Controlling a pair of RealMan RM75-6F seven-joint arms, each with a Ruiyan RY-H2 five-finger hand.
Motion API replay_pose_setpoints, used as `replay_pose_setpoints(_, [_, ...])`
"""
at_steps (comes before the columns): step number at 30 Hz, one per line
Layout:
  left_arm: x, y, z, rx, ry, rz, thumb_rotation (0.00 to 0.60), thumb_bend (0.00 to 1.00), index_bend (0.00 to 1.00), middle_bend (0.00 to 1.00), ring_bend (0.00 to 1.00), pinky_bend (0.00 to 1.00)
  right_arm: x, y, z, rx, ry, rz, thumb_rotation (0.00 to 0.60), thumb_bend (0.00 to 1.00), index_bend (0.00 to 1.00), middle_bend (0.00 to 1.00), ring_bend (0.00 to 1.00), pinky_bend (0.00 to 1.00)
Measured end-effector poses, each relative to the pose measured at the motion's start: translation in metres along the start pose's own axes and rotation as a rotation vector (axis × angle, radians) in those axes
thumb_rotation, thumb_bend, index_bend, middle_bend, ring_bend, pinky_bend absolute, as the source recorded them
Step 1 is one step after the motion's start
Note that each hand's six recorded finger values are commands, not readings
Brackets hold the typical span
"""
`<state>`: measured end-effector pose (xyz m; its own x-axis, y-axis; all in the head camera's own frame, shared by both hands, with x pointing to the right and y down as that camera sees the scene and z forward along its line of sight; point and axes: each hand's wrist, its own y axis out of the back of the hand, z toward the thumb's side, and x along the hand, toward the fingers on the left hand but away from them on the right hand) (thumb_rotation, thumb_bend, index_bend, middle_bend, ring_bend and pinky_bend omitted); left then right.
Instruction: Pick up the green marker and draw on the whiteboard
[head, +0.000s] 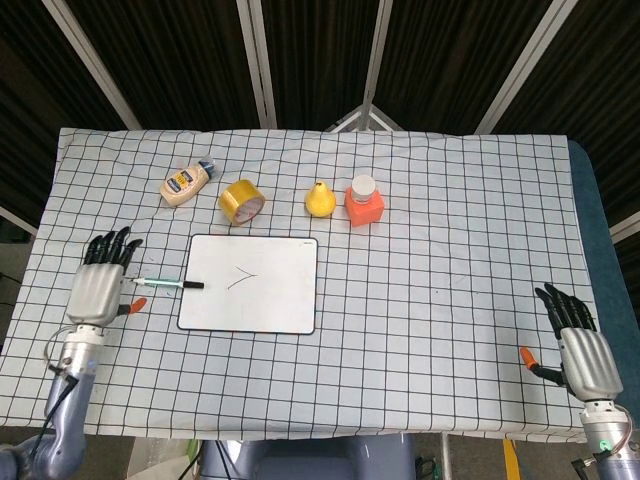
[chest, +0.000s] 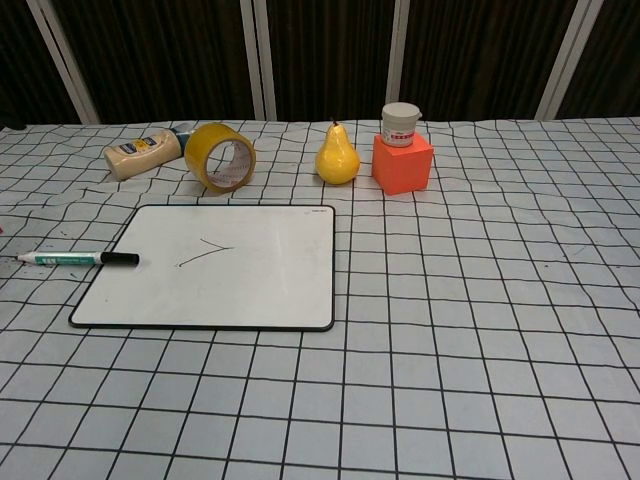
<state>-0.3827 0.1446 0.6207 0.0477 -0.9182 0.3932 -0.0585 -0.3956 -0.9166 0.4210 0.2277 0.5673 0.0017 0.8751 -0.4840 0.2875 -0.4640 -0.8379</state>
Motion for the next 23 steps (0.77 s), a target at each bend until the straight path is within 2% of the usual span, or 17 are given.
replay_pose_setpoints(5, [-0.050, 0.043, -0.027, -0.009, -0.005, 0.107, 0.600, 0.15, 0.10, 0.00, 0.00, 0.00, 0.003, 0.000, 0.002, 0.017, 0.010, -0.006, 0.600, 0.32, 0.00, 0.00, 0.00, 0.00])
replay_pose_setpoints(8, [-0.079, 0.054, -0.043, -0.004, -0.003, 0.160, 0.600, 0.15, 0.07, 0.00, 0.00, 0.00, 0.003, 0.000, 0.002, 0.028, 0.012, -0.010, 0.600, 0.32, 0.00, 0.00, 0.00, 0.00])
replay_pose_setpoints(14, [-0.107, 0.053, -0.070, 0.023, -0.002, 0.176, 0.600, 0.15, 0.06, 0.00, 0.00, 0.00, 0.004, 0.000, 0.003, 0.055, 0.022, -0.023, 0.600, 0.32, 0.00, 0.00, 0.00, 0.00])
replay_pose_setpoints(23, [-0.109, 0.049, -0.071, 0.016, -0.035, 0.165, 0.600, 0.14, 0.06, 0.00, 0.00, 0.00, 0.004, 0.000, 0.003, 0.068, 0.022, -0.030, 0.600, 0.32, 0.00, 0.00, 0.00, 0.00])
